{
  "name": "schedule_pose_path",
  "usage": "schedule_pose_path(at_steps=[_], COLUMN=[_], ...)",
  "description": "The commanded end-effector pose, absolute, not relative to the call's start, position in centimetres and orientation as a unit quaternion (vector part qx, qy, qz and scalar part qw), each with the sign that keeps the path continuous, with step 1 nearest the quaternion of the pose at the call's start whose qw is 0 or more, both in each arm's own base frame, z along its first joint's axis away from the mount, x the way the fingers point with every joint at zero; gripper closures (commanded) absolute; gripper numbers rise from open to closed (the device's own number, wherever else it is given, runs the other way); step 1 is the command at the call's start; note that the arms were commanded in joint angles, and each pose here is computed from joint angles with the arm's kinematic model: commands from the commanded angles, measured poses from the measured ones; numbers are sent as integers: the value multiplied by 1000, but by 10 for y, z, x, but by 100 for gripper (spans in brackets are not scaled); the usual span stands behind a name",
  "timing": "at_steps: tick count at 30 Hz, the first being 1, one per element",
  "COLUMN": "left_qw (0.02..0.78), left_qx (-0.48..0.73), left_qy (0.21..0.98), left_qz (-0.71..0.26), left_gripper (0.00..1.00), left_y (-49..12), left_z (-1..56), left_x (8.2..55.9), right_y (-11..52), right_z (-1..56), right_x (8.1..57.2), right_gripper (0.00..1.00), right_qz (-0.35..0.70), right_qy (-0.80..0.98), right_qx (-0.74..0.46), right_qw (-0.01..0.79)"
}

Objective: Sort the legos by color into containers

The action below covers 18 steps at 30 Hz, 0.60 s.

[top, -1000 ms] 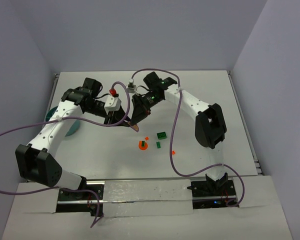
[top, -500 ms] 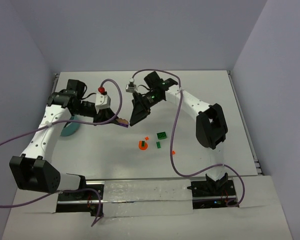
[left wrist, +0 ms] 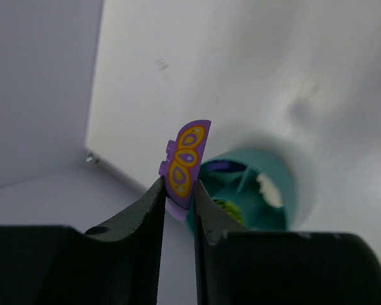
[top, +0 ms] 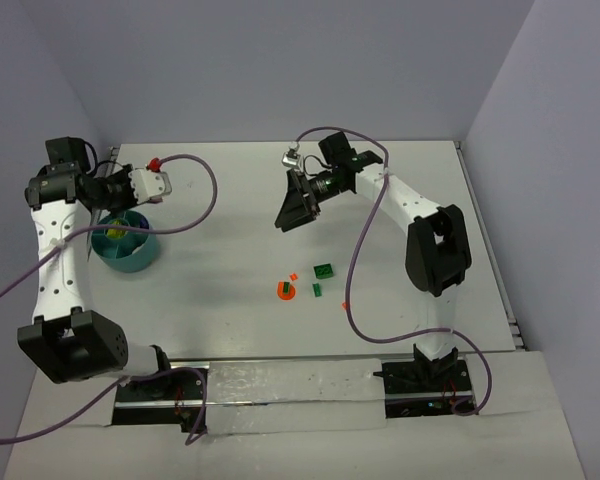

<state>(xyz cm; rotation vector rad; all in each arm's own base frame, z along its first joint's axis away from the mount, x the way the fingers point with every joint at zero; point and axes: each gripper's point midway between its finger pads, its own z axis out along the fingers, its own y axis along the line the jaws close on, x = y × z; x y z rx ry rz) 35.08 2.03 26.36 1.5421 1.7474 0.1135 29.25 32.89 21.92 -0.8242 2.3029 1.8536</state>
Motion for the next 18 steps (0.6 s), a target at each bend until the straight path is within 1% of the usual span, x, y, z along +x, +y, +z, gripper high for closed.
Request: schedule_pose_path(at_steps=[1, 5, 10, 14, 18], left_qw=[349, 313, 276, 235, 213], left_qx=[664, 700, 727, 756, 776], left_qy=[636, 596, 574, 562, 552], left_qz=[183, 239, 255, 240, 217], left_gripper=[100, 100, 100, 100, 100], left_y=[68, 86, 97, 102, 101], left_z=[280, 276, 263, 246, 231], left_x=[382, 398, 409, 408, 401], right_y=[325, 322, 321, 321, 320], right_z=[246, 245, 244, 244, 243], right_x=[293, 293, 293, 293, 293], right_gripper=[9, 9, 10, 9, 9], right_qz=[604, 607, 611, 613, 614], right_qy=[740, 739, 737, 736, 736], right_qx=[-285, -282, -279, -278, -277], right_qw=[80, 77, 73, 71, 69])
